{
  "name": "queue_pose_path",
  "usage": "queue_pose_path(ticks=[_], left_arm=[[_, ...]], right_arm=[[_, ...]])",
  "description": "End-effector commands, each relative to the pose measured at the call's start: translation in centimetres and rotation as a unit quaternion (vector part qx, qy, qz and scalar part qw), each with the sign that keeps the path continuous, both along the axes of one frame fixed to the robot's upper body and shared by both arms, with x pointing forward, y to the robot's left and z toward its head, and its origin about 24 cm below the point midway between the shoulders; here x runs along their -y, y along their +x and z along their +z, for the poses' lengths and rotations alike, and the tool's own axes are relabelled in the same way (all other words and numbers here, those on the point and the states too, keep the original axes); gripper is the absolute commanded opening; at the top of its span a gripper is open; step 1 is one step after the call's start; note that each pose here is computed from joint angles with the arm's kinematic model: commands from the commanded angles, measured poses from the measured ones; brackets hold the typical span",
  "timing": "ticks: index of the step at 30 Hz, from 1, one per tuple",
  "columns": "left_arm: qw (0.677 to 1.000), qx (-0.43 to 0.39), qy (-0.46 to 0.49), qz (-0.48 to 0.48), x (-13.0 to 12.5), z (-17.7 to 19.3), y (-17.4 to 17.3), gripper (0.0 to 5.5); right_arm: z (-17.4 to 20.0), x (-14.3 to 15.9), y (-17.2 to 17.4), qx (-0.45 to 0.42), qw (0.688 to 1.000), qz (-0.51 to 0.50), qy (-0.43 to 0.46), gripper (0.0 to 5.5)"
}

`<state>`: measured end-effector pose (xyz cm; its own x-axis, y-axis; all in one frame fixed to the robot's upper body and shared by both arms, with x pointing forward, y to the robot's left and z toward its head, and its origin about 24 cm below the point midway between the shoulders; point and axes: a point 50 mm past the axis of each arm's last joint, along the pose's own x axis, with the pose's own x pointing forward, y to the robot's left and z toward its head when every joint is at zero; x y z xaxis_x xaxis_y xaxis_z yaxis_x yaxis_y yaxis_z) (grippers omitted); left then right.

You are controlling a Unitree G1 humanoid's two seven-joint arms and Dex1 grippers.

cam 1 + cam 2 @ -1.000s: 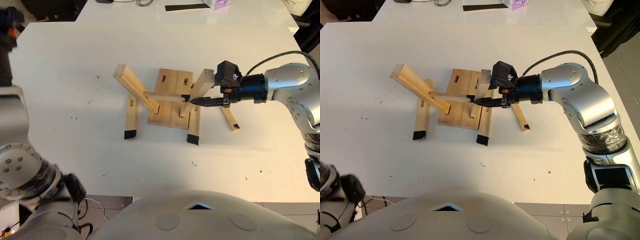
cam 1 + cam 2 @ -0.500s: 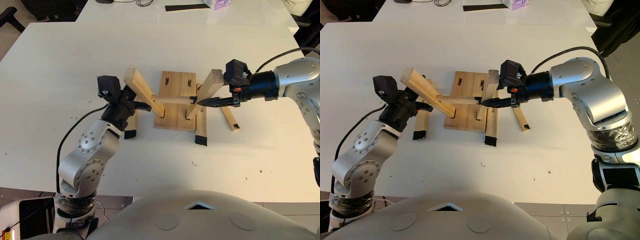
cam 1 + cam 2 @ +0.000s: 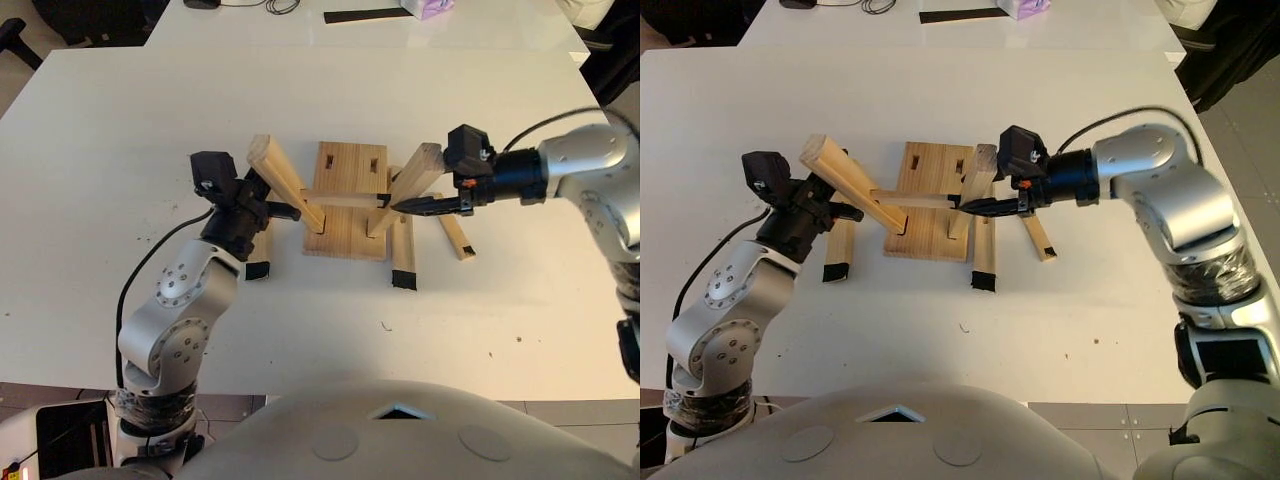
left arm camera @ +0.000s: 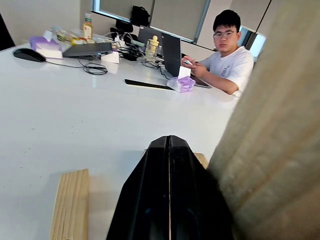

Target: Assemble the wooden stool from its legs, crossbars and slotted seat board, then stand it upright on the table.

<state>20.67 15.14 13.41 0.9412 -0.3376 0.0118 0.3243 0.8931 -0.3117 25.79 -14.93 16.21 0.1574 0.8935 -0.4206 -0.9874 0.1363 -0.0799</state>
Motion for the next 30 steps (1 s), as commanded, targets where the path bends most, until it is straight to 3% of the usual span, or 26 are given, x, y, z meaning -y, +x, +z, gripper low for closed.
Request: queue_pose_path(ticks=[1,6,19,24,28,30], left_arm=[[0.993,0.034,-0.057,-0.096,1.2,1.4,-0.9,0.0],[0.995,0.021,-0.046,-0.086,-0.2,1.0,-1.2,0.0],[0.999,0.02,-0.044,0.021,-3.6,0.6,-2.5,0.0],[0.992,-0.011,0.003,0.129,-5.1,-0.6,-3.5,0.0],[0.985,-0.028,0.07,0.158,-4.4,-1.9,-4.2,0.0],[0.983,-0.028,0.096,0.152,-3.8,-2.4,-4.5,0.0]], right_arm=[[-1.7,-0.7,-0.6,-0.026,0.998,-0.027,0.041,2.43],[-0.1,0.4,-1.0,-0.021,0.995,-0.061,0.076,3.16],[2.5,4.1,-4.4,-0.03,0.991,-0.104,0.082,3.16],[0.1,6.1,-6.5,-0.063,0.984,-0.157,0.06,3.16],[-3.7,5.7,-7.6,-0.066,0.961,-0.267,0.04,2.6],[-5.0,5.2,-7.4,-0.023,0.94,-0.339,0.025,2.29]])
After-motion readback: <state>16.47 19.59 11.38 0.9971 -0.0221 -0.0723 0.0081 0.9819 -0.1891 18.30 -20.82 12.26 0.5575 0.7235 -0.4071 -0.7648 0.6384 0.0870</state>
